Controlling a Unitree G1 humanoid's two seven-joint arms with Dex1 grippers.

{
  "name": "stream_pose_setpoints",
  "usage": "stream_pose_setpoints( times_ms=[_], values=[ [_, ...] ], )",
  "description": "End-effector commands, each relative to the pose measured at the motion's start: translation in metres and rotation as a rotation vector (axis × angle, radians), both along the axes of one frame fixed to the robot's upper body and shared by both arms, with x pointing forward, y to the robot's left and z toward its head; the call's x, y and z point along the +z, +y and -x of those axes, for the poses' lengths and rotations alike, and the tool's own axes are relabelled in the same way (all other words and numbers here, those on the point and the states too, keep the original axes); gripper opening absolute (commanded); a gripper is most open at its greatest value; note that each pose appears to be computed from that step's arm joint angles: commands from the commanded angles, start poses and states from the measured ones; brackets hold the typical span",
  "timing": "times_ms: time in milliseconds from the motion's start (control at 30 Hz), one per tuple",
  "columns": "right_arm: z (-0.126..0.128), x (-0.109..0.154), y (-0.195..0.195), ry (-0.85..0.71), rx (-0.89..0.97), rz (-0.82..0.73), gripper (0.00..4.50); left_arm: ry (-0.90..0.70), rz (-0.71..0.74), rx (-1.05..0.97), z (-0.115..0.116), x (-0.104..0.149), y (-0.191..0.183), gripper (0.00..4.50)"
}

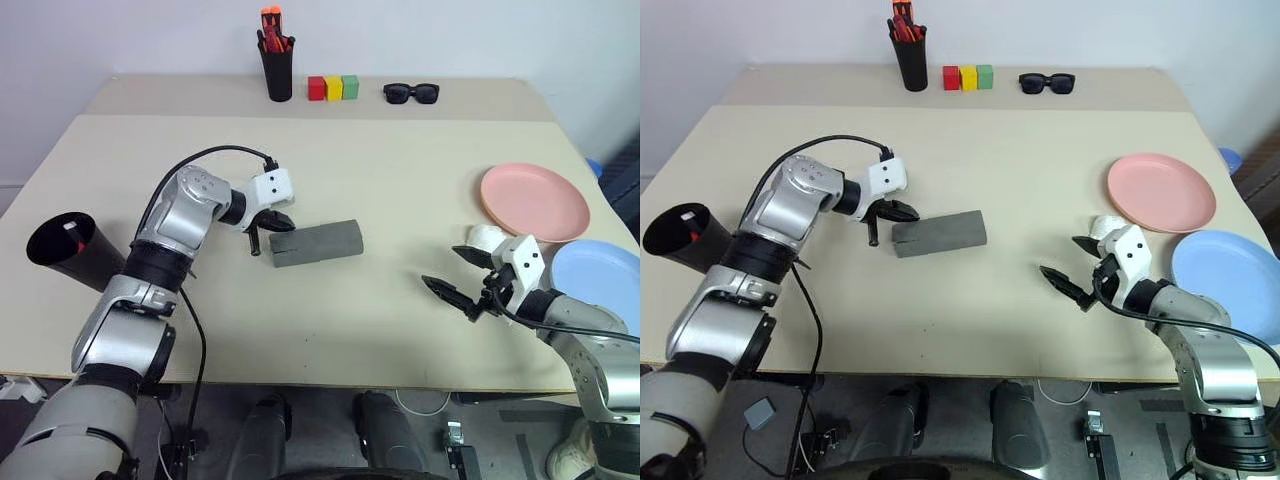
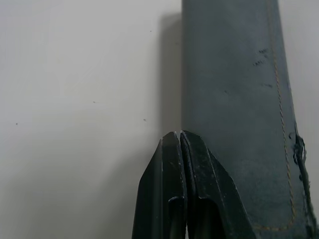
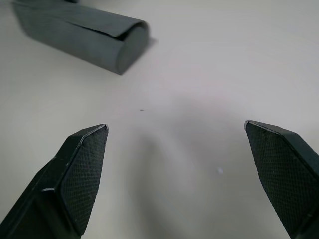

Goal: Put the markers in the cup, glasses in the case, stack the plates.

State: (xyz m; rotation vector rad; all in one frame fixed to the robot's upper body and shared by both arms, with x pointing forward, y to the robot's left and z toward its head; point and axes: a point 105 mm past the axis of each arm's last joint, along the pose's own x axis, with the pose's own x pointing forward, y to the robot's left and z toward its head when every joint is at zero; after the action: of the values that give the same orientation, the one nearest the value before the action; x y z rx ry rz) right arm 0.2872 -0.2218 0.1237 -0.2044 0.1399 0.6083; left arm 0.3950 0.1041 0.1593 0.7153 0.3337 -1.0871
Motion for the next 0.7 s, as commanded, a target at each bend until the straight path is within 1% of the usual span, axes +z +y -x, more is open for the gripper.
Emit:
stream_pose_setpoints(
  times_ms=[33,100,133,200,267,333,367,400,467,567,667,700],
  values=[
    [-0.010,0.034,-0.018,-0.160,-0.120,-0.027,4.50,-0.196,0.347,0.017,-0.004,0.087,-0.018,0.04],
    [-0.012,0.043,-0.026,-0.198,-0.159,-0.020,4.50,-0.198,0.469,-0.022,0.006,0.112,-0.030,0.04],
    [-0.012,0.045,-0.031,-0.200,-0.183,-0.018,4.50,-0.188,0.541,-0.076,0.017,0.122,-0.042,0.04],
    [-0.012,0.046,-0.043,-0.187,-0.246,-0.009,4.50,-0.128,0.622,-0.179,0.039,0.129,-0.064,0.04],
    [-0.012,0.045,-0.047,-0.179,-0.268,-0.006,4.50,-0.099,0.640,-0.203,0.047,0.129,-0.070,0.04],
    [-0.010,0.042,-0.061,-0.152,-0.335,0.010,4.50,-0.036,0.629,-0.331,0.069,0.118,-0.089,0.04],
    [-0.009,0.040,-0.066,-0.144,-0.355,0.015,4.50,-0.017,0.626,-0.368,0.076,0.115,-0.095,0.04],
    [-0.007,0.038,-0.075,-0.134,-0.396,0.037,4.50,0.001,0.593,-0.420,0.084,0.104,-0.101,0.04],
    [-0.002,0.033,-0.087,-0.114,-0.454,0.061,4.50,0.024,0.550,-0.454,0.088,0.088,-0.108,0.04],
    [0.007,0.027,-0.094,-0.086,-0.493,0.074,4.50,0.036,0.480,-0.456,0.088,0.068,-0.108,0.04],
    [0.018,0.017,-0.098,-0.048,-0.528,0.089,4.50,0.054,0.416,-0.452,0.086,0.051,-0.101,0.85],
    [0.021,0.013,-0.099,-0.037,-0.536,0.096,4.50,0.057,0.399,-0.447,0.086,0.047,-0.098,1.31]
  ],
)
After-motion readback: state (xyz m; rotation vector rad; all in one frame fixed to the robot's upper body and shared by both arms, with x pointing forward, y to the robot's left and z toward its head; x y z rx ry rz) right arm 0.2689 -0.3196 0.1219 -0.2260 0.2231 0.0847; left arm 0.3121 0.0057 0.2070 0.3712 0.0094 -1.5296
